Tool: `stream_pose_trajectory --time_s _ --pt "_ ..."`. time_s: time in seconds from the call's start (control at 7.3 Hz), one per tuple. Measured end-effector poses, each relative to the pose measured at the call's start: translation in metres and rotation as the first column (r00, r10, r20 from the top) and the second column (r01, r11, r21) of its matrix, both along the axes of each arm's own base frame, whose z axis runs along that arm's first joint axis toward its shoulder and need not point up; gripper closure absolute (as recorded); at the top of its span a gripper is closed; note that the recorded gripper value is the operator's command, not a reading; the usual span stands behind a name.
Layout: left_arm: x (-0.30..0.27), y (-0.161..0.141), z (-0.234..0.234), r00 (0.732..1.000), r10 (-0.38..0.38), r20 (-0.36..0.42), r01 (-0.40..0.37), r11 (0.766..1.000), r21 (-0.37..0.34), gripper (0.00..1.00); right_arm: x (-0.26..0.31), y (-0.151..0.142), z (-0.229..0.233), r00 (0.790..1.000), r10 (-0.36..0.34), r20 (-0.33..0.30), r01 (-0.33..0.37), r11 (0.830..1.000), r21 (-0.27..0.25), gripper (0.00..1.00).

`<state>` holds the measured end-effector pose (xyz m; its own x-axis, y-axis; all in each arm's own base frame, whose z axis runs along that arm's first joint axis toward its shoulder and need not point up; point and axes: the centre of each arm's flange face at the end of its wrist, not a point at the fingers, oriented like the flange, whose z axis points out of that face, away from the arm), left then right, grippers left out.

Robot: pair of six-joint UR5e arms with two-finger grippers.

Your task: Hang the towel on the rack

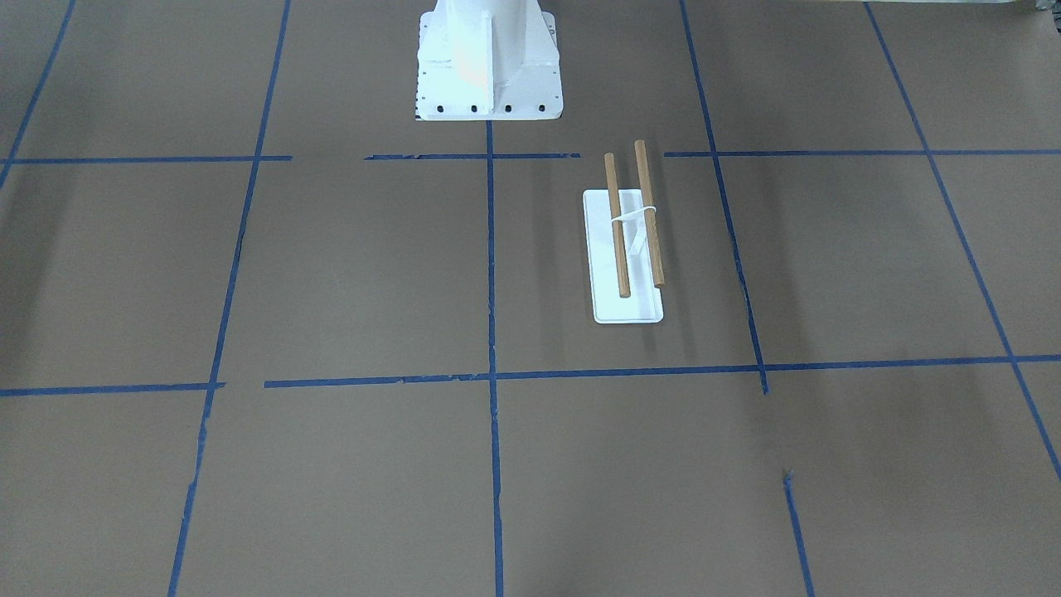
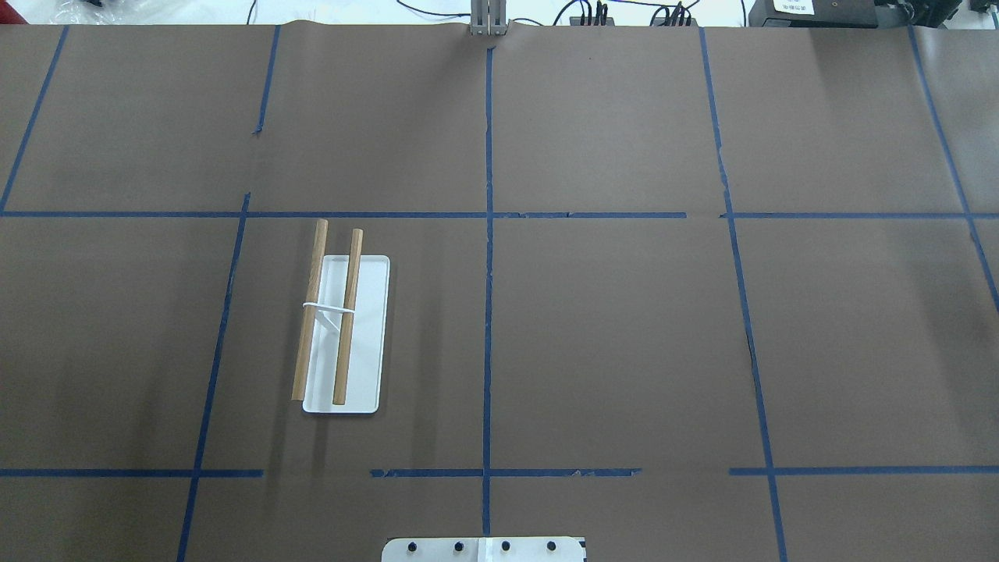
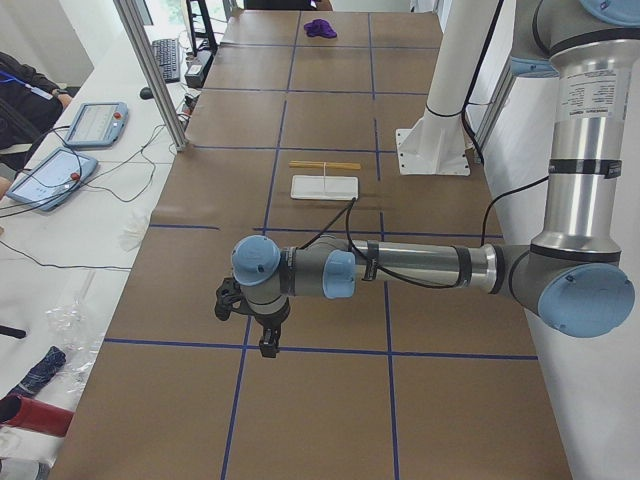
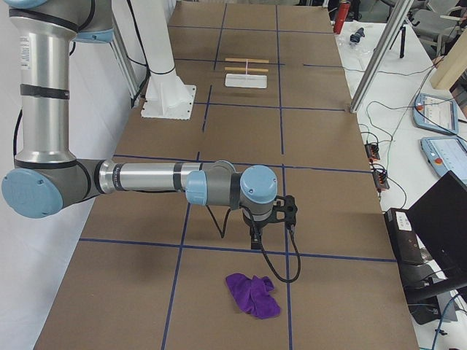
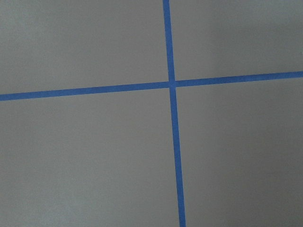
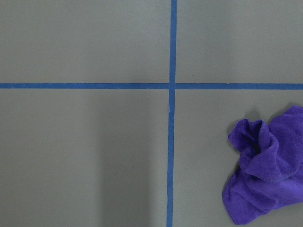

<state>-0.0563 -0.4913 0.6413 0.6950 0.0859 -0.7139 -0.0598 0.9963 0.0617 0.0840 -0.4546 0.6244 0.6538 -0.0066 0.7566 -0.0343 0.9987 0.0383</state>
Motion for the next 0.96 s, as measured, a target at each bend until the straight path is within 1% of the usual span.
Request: stream_pose_trajectory --time_s 0.27,0.41,0.55,0.68,0.82,0.96 --pt "0.0 -0.001 -0.003 1.0 0.0 0.0 0.0 1.0 0.007 0.0 0.001 0.0 0.0 1.0 0.0 -0.006 0.0 1.0 0.003 0.0" --pt "0.0 -0.002 -0.005 1.0 0.0 0.0 0.0 1.0 0.01 0.0 0.0 -0.001 -0.001 1.0 0.0 -0.007 0.0 1.0 0.016 0.0" --pt "0.0 -0.004 -0.007 1.0 0.0 0.0 0.0 1.0 0.014 0.0 -0.002 -0.004 0.006 1.0 0.01 0.011 -0.01 1.0 0.005 0.0" --pt "0.001 -0.005 -0.009 1.0 0.0 -0.001 0.0 1.0 0.017 0.0 -0.007 -0.009 0.025 0.999 0.023 0.048 -0.021 0.999 -0.027 0.0" --pt "0.001 -0.006 -0.01 1.0 0.001 -0.002 -0.001 1.0 0.019 0.0 -0.013 -0.013 0.056 0.997 0.02 0.072 -0.019 1.0 -0.016 0.0" --pt "0.001 -0.006 -0.01 1.0 0.001 -0.002 -0.001 1.0 0.02 0.0 -0.017 -0.01 0.096 0.998 0.014 0.067 -0.015 1.0 0.026 0.0"
